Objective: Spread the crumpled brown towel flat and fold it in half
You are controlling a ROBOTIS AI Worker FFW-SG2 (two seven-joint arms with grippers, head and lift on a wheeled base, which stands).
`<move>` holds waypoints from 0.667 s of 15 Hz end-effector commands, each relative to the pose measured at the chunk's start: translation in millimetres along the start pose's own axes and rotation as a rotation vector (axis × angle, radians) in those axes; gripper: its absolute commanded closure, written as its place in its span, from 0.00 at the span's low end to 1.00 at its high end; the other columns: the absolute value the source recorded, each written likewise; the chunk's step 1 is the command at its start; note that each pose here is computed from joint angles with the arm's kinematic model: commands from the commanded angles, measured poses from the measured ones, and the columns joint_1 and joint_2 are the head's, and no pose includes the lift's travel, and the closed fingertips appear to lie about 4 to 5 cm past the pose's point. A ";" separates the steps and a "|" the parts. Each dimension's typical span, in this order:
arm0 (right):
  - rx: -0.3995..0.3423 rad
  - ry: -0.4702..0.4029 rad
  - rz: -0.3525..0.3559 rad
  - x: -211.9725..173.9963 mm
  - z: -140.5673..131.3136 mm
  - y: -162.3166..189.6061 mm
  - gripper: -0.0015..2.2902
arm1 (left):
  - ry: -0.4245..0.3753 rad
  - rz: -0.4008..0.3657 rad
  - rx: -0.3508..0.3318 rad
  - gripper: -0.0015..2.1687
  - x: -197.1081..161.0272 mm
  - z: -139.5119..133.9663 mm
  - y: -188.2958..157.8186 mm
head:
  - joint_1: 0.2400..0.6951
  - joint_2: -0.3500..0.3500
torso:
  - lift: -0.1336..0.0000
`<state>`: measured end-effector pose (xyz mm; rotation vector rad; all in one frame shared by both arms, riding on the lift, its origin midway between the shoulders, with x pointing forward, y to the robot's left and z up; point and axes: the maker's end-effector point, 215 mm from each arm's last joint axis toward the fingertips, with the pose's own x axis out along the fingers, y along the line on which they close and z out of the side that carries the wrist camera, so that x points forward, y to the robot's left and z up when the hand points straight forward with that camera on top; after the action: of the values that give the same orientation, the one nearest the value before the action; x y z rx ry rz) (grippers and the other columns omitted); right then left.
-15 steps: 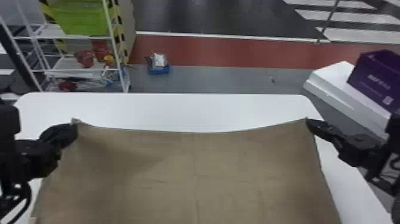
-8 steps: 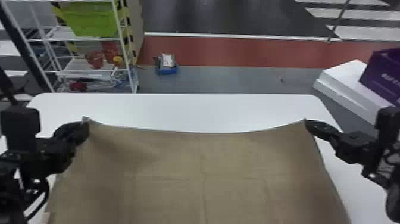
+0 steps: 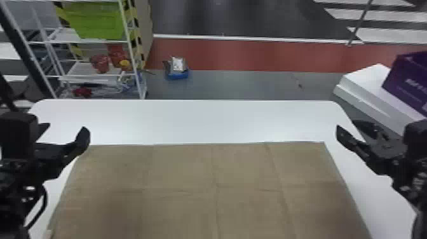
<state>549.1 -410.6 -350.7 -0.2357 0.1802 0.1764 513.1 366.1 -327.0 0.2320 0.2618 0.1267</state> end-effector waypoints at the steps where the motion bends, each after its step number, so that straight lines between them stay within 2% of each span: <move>1: -0.024 -0.058 -0.037 -18.5 12.2 -19.7 0.02 | -0.052 0.028 0.019 0.02 -4.0 9.4 9.4 | 1.00 0.43 | 0.07; 4: -0.084 -0.129 -0.035 -41.1 28.3 -25.5 0.03 | -0.082 0.018 0.033 0.02 -8.3 15.0 6.4 | 1.00 0.42 | 0.07; 8: -0.089 -0.083 0.099 -42.1 20.5 -4.8 0.07 | -0.099 -0.119 -0.003 0.04 2.8 31.0 -16.9 | 1.00 0.39 | 0.07; 10: -0.100 -0.054 0.113 -36.2 18.1 -0.7 0.07 | -0.101 -0.138 -0.012 0.04 12.2 40.4 -14.3 | 1.00 0.38 | 0.07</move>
<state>513.0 -414.5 -323.5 -0.3126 0.1090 0.2999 527.9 340.8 -302.6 0.2145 0.1801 -0.0228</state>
